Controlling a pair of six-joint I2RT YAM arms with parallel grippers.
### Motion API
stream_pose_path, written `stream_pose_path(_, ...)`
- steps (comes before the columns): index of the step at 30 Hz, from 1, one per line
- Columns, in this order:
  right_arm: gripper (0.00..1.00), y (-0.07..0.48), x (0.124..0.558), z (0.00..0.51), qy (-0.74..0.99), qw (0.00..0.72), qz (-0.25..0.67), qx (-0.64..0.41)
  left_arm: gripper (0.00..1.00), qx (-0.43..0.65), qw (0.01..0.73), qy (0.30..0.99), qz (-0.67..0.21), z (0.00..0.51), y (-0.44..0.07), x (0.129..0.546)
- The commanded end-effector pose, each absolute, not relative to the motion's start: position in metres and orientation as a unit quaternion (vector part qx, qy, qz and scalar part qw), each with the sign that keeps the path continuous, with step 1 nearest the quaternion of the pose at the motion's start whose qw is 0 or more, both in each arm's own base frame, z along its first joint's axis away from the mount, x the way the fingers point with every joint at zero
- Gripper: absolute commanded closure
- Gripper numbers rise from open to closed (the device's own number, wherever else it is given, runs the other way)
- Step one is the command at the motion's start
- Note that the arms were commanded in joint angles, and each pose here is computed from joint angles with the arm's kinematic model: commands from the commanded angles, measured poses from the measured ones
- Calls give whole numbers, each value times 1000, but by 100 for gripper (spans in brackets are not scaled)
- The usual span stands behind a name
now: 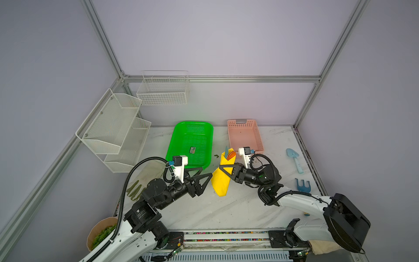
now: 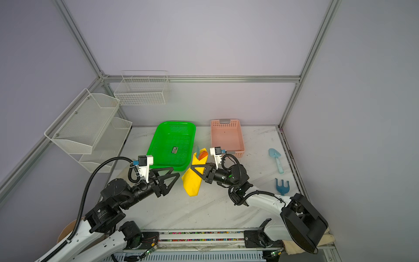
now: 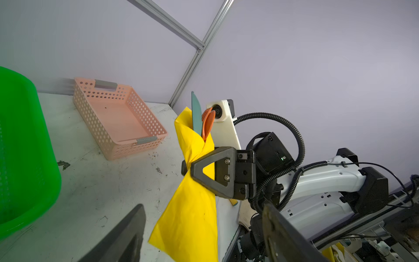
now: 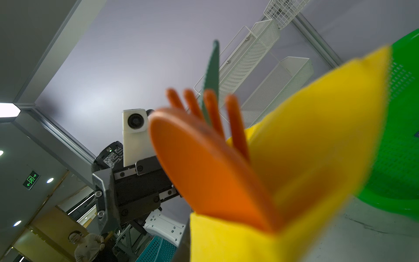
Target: Place the utensils on the paper napkin and roll it up
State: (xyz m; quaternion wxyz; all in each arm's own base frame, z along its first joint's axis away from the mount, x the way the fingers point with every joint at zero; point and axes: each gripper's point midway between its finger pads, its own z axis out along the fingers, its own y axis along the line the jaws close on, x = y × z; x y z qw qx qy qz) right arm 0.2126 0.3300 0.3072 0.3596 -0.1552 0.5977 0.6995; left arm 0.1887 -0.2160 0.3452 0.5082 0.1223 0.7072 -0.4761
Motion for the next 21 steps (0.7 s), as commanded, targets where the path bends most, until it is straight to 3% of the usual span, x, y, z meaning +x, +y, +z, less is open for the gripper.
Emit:
stream_pose_path(1,100,328,213,328,576,381,706,-159,33,172,495,698,-488,362,-238,186)
stream_pose_path(7,100,328,214,332,572,382,709,-156,52,183,483,707,-483,351,-253,191)
stream_pose_path(21,100,329,214,337,556,375,726,-153,61,187,464,716,-488,332,-261,193)
